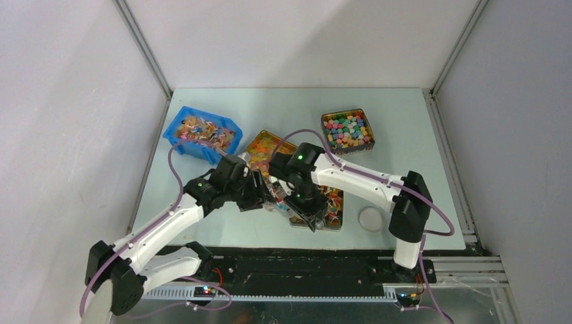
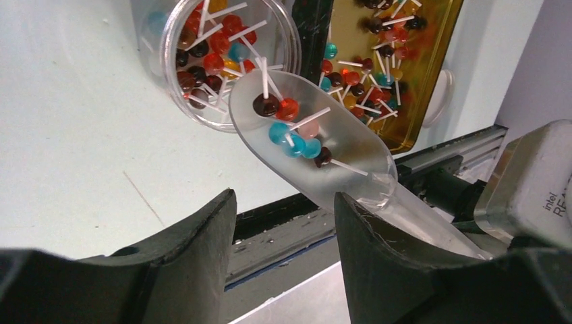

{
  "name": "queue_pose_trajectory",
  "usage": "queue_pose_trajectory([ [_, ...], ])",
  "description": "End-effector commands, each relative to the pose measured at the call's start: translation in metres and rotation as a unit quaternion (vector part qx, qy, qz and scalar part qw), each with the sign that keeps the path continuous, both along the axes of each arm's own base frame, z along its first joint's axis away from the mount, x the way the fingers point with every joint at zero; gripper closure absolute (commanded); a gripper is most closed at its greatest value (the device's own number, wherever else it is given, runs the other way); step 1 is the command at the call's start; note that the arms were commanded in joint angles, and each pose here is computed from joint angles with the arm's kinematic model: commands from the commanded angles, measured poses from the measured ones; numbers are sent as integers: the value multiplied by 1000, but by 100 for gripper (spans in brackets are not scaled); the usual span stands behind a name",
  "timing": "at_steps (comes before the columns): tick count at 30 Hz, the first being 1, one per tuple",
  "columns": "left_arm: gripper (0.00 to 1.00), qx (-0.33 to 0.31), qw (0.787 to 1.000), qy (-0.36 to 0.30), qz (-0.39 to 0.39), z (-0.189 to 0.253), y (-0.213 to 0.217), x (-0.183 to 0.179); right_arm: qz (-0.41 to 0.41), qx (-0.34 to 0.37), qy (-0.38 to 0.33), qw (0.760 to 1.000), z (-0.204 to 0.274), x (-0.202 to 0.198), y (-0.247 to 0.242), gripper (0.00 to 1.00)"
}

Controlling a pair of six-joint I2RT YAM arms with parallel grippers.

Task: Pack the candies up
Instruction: Place the fake candies in the packing bottle.

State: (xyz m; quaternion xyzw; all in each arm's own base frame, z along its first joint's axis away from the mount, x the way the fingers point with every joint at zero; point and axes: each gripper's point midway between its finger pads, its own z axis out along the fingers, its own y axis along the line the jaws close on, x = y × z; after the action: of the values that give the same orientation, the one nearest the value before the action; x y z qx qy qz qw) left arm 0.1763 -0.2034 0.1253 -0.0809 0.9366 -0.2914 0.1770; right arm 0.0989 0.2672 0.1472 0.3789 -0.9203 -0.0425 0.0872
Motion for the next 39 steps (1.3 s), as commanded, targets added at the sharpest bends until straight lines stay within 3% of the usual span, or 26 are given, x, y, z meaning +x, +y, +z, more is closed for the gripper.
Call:
queue_pose_trajectory([
  [1, 40, -34, 999, 11, 7, 1, -14, -1, -2, 17, 5, 1000, 11, 1, 7, 100],
  [16, 49, -44, 998, 39, 20, -8, -28, -8, -10, 28, 4, 1000, 18, 4, 9, 100],
  [26, 62, -39, 998, 42, 24, -10, -26, -9, -15, 33, -4, 999, 23, 9, 11, 100],
  [39, 67, -36, 998, 42, 24, -9, -27, -7, -20, 45, -23, 999, 30, 18, 14, 100],
])
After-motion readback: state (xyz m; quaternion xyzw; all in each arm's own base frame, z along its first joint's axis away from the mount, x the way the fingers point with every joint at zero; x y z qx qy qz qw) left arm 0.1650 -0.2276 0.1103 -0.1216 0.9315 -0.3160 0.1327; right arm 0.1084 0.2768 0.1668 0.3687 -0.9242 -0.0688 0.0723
